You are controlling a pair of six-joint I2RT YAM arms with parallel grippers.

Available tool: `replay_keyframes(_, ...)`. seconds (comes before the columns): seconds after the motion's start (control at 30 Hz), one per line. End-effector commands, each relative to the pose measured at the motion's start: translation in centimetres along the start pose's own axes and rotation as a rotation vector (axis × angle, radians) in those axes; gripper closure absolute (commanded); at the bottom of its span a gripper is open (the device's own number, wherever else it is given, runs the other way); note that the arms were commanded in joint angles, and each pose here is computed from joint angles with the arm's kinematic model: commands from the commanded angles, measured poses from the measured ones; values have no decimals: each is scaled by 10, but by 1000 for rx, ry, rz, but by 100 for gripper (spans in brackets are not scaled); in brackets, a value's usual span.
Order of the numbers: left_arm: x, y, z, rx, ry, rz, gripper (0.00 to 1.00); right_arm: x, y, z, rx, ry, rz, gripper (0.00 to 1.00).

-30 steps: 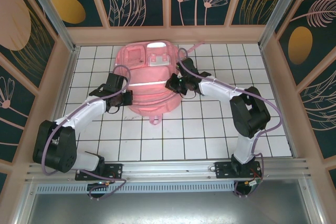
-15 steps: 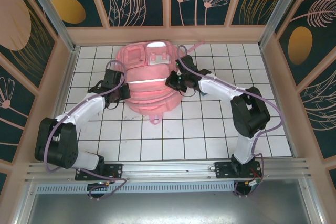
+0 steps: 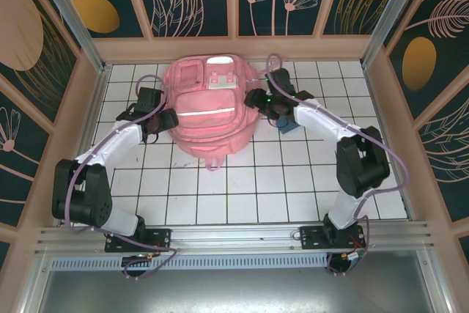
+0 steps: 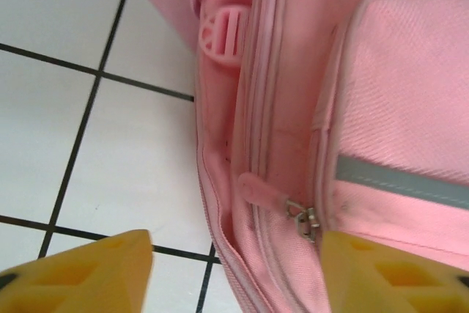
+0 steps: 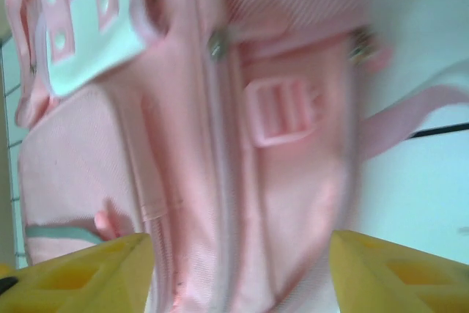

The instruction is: Pack the student bag

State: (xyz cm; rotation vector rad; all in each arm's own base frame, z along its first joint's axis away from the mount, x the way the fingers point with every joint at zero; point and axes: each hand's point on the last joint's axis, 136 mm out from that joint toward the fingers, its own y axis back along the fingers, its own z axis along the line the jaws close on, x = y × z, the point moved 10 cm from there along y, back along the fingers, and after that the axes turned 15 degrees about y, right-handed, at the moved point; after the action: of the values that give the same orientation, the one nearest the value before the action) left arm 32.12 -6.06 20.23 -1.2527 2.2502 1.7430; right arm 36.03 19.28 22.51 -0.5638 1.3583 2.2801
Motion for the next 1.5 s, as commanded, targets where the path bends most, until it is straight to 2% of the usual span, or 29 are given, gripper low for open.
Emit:
replay_keyframes(0.0, -17, 32, -7, 23, 19, -109, 28, -1, 12, -38, 161, -32, -23, 33)
replay_keyframes(0.17, -24, 53, -17, 162, 36, -161, 19, -10, -10, -87, 293, -85, 14, 34)
replay_keyframes(0.3, -30, 63, -23, 239, 43, -214, 13, -13, -33, -102, 328, -76, 65, 39)
replay_keyframes(0.43, -34, 68, -28, 271, 34, -248, 11, -4, -52, -111, 343, -54, 132, 41)
replay_keyframes(0.63, -38, 70, -33, 286, -9, -248, 9, 33, -57, -119, 321, -65, 250, 41)
replay_keyframes(0.77, -37, 72, -32, 285, -19, -252, 5, 71, -42, -112, 302, -28, 330, 41)
replay_keyframes(0.83, -37, 73, -32, 292, -22, -252, 4, 86, -31, -111, 271, -5, 363, 44)
replay_keyframes(0.97, -36, 71, -34, 323, -25, -240, 2, 74, -3, -103, 257, -7, 274, 45)
replay_keyframes(1.1, -36, 70, -37, 332, -47, -223, 1, 54, 23, -100, 337, -133, 167, 43)
replay_keyframes(1.23, -33, 67, -38, 350, -86, -186, 2, 71, 42, -119, 382, -336, 118, 57)
replay_keyframes(1.33, -30, 63, -38, 354, -98, -165, 1, 87, 53, -127, 338, -465, 30, 57)
replay_keyframes(1.47, -29, 57, -40, 355, -108, -135, 1, 98, 44, -131, 244, -548, 45, 58)
